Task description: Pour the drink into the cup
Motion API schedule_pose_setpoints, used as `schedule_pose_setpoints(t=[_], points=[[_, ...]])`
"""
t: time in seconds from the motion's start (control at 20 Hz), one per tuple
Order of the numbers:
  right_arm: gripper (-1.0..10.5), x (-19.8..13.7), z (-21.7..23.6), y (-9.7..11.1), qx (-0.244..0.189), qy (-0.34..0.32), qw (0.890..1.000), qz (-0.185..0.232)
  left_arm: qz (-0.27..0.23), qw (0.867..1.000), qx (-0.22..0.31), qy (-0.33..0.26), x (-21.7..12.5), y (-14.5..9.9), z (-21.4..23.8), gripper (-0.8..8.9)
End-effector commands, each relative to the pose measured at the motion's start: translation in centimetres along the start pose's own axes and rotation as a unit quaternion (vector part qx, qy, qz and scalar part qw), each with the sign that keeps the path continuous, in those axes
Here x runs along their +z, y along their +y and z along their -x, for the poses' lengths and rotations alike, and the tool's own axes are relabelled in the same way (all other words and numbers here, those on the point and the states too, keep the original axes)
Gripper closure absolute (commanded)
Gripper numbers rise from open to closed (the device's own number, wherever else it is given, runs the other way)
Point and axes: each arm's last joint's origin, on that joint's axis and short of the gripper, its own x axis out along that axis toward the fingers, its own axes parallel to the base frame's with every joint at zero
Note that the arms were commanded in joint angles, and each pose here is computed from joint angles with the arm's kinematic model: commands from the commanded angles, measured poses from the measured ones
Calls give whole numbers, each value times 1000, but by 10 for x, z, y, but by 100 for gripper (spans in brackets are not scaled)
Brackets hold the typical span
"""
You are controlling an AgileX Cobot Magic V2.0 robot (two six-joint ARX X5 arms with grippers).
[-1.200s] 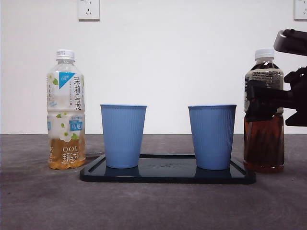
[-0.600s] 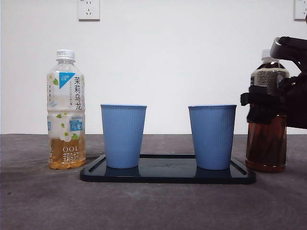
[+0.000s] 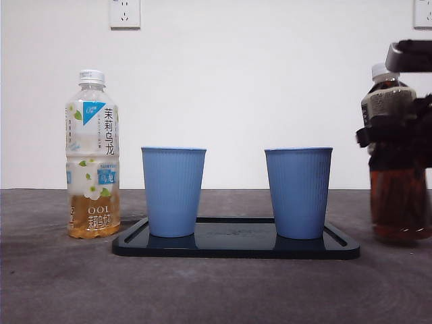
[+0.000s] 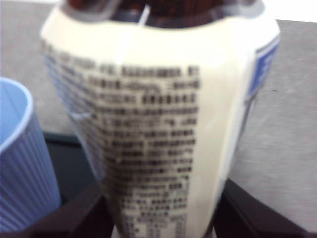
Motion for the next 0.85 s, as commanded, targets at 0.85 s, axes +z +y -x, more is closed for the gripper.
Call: schedule_pose_setpoints(t=[0.85], points=[[788,129,33,7,-98,163,890,415,-33,999,-16,-24,9,-5,1,404]])
